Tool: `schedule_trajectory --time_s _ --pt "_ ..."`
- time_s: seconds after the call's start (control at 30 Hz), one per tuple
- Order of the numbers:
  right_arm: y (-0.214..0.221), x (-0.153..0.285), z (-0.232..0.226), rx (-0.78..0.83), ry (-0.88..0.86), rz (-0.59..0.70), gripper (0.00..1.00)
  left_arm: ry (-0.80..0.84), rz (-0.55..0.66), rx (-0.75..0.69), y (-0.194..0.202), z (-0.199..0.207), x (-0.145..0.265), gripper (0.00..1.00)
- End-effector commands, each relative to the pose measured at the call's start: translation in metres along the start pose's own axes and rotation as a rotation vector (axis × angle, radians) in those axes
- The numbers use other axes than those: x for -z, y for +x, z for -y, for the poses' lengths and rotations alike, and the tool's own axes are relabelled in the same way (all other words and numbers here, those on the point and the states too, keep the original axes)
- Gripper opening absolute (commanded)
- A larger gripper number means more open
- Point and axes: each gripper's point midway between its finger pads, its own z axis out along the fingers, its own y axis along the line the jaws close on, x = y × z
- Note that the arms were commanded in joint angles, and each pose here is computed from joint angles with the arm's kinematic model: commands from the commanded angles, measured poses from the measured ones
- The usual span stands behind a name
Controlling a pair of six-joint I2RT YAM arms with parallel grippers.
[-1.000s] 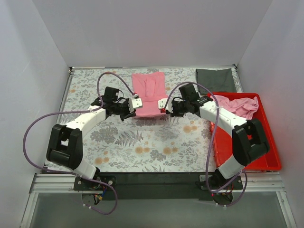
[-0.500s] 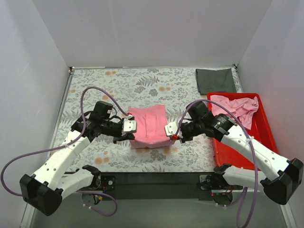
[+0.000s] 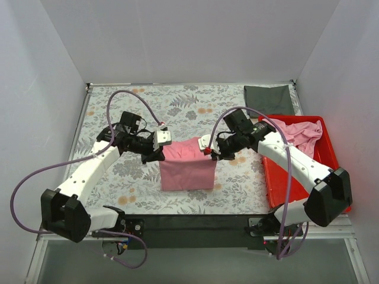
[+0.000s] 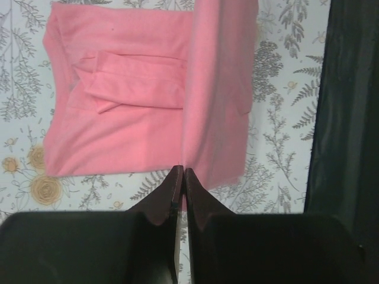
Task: Fold and stack the t-shirts
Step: Fold the tshirt
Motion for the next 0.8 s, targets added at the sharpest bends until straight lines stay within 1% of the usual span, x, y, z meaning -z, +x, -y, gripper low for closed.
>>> schedule_trajectory --time_s 0.0,0.17,0.2,0.27,0.43,0.47,0.53,0.77 --pt "-0.010 0.007 0.022 0.069 0.013 0.034 0.01 -0.044 0.050 -0.081 -0.016 -0.028 0.009 0.00" --pt "-0.002 0.002 0.046 0.082 0.011 0.039 0.01 -0.030 0.044 -0.069 -0.014 -0.061 0.005 0.00" --pt "0.003 -0.004 0.049 0.069 -0.007 0.035 0.01 -0.030 0.049 -0.063 -0.013 -0.066 0.005 0.00" --pt "0.004 0.000 0.066 0.080 0.014 0.047 0.01 -0.014 0.040 -0.053 -0.008 -0.075 0.001 0.00" --pt "0.020 -0.009 0.093 0.067 -0.009 0.043 0.01 -0.015 0.049 -0.046 -0.006 -0.098 -0.002 0.00" --pt "0.016 -0.006 0.100 0.080 -0.002 0.052 0.01 -0.013 0.046 -0.033 -0.002 -0.104 -0.005 0.00" --pt "0.027 -0.011 0.109 0.056 -0.016 0.047 0.01 -0.025 0.056 -0.032 -0.006 -0.115 -0.003 0.00" --pt "0.048 -0.025 0.132 0.053 -0.036 0.036 0.01 -0.027 0.029 -0.023 0.012 -0.149 -0.016 0.00"
